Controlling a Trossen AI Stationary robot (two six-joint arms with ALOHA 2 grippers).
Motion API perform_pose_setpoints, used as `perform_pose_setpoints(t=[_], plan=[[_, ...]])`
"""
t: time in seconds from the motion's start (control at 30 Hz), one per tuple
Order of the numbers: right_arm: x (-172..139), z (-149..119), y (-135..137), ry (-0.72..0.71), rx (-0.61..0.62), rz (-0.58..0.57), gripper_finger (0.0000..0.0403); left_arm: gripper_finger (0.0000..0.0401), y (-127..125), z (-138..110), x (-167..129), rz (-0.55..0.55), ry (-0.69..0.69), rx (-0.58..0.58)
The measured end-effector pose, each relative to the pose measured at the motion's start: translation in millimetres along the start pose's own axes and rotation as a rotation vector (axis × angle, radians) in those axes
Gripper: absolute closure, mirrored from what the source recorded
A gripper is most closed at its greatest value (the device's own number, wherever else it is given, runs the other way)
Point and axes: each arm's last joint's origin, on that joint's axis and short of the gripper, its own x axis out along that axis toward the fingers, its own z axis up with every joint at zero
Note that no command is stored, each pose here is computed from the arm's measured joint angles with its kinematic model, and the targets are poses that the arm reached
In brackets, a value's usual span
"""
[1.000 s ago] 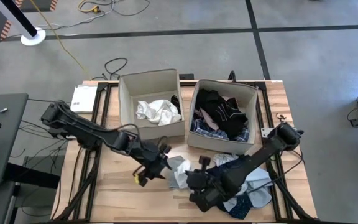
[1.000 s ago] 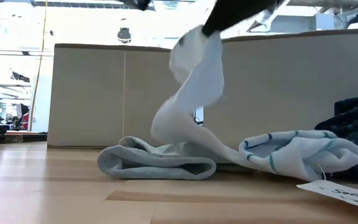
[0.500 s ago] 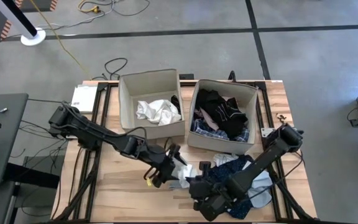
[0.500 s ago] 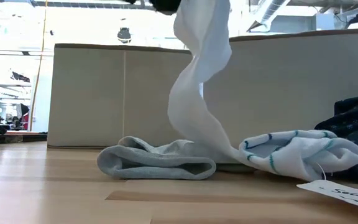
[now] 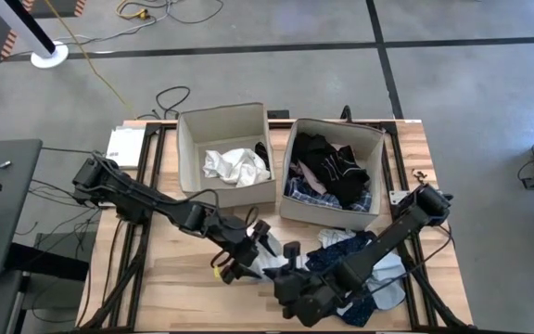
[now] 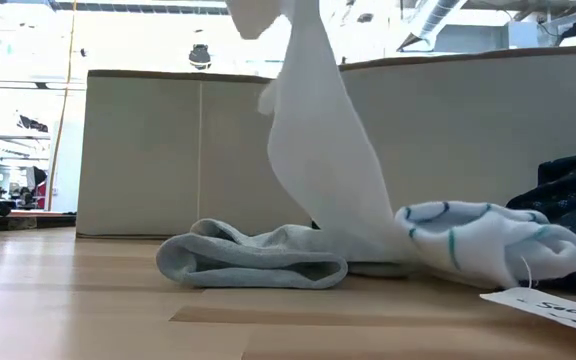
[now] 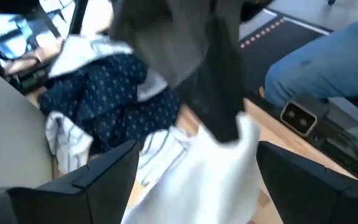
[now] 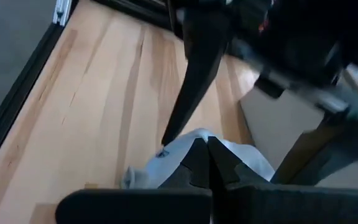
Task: Sort clothes
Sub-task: Put the sock into the left white laundry bin
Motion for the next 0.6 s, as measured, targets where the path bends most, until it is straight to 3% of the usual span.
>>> perform_pose_setpoints(t=[0.13, 0.27, 0.4, 0.6], plan=[[-0.2, 4.6, 0.6, -0.036, -0.026, 0.003, 0.0403, 0.0084, -1.1, -2.6, 0.0, -0.011, 0.027, 0.000], [-0.4, 5.1, 0.8, -0.042, -0.033, 0.002, 0.0403, 0.0125, -5.4, -1.3, 0.5, -0.024, 0.024, 0.041], [-0.2, 4.9, 0.4, -0.039, -0.035, -0.002, 0.0403, 0.0209, -7.7, -2.2, 0.6, -0.035, 0.037, 0.074], [-1.1, 2.8, 1.2, -0.024, -0.039, -0.002, 0.0403, 0.0369, -7.8, -2.3, 0.6, -0.042, 0.035, 0.113]])
